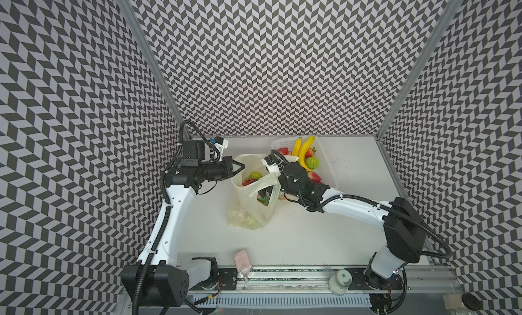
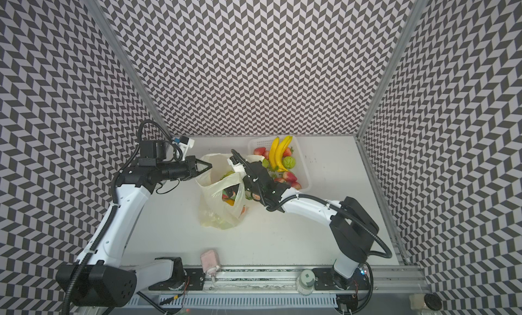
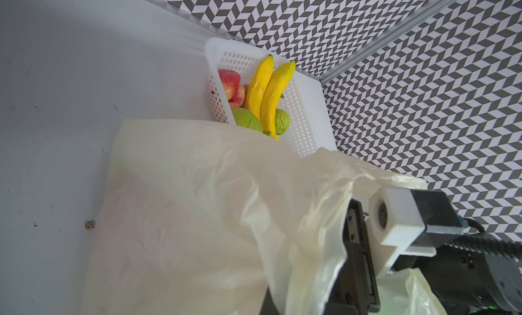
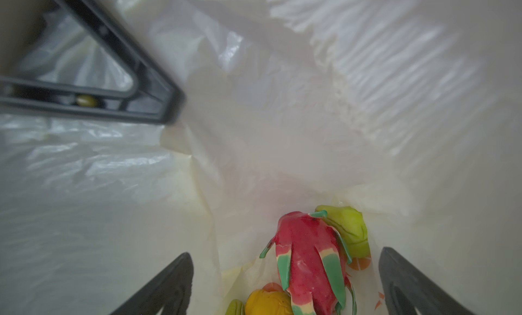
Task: Place the fake fruits into the plastic bag and tie a complex knot
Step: 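Open the right gripper inside the bag to drop the dragon fruit, then withdraw the right gripper from the bag back over the basket, then lower the right gripper and grasp a red-yellow pear in the basket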
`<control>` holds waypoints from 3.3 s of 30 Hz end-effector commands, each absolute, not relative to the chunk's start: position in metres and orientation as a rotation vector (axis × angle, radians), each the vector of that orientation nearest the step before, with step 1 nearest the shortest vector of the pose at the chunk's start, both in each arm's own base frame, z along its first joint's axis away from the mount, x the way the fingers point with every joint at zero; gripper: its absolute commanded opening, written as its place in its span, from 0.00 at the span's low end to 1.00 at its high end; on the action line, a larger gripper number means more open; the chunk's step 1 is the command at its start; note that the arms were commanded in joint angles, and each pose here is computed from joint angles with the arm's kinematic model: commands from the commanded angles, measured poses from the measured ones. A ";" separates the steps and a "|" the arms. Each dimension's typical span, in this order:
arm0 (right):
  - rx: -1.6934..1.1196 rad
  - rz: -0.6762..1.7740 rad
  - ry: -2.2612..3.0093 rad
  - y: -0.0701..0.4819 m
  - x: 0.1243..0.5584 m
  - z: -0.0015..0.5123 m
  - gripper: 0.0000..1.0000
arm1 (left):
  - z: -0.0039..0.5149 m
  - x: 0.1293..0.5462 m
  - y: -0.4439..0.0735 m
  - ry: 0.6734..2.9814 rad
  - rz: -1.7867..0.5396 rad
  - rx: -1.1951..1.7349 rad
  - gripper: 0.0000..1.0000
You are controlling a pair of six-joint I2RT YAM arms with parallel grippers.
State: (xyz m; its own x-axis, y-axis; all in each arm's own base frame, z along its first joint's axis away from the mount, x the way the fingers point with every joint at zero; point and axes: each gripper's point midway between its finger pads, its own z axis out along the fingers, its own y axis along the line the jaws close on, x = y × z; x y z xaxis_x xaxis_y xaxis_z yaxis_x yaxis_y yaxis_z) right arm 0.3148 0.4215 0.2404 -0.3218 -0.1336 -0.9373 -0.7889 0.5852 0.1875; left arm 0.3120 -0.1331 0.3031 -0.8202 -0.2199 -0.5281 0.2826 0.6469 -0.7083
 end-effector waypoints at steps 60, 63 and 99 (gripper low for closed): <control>-0.449 0.489 2.231 0.200 0.317 0.226 0.61 | 0.308 0.305 -0.132 2.233 -1.080 0.073 0.00; -0.452 0.435 2.290 0.194 0.332 0.214 0.63 | 0.308 0.304 -0.132 2.232 -1.087 0.074 0.00; -0.776 -0.122 2.600 0.173 0.435 0.061 0.69 | 0.301 0.307 -0.134 2.245 -1.098 0.080 0.00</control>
State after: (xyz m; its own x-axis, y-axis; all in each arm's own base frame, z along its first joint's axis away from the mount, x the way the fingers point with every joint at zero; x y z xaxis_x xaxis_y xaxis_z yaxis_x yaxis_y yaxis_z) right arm 0.4248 0.1636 0.0623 -0.7825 -0.5206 -0.3416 -0.4750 0.8538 -0.2133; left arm 0.3079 -0.1308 0.2987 -0.8058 -0.2246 -0.5479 0.2889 0.6586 -0.6948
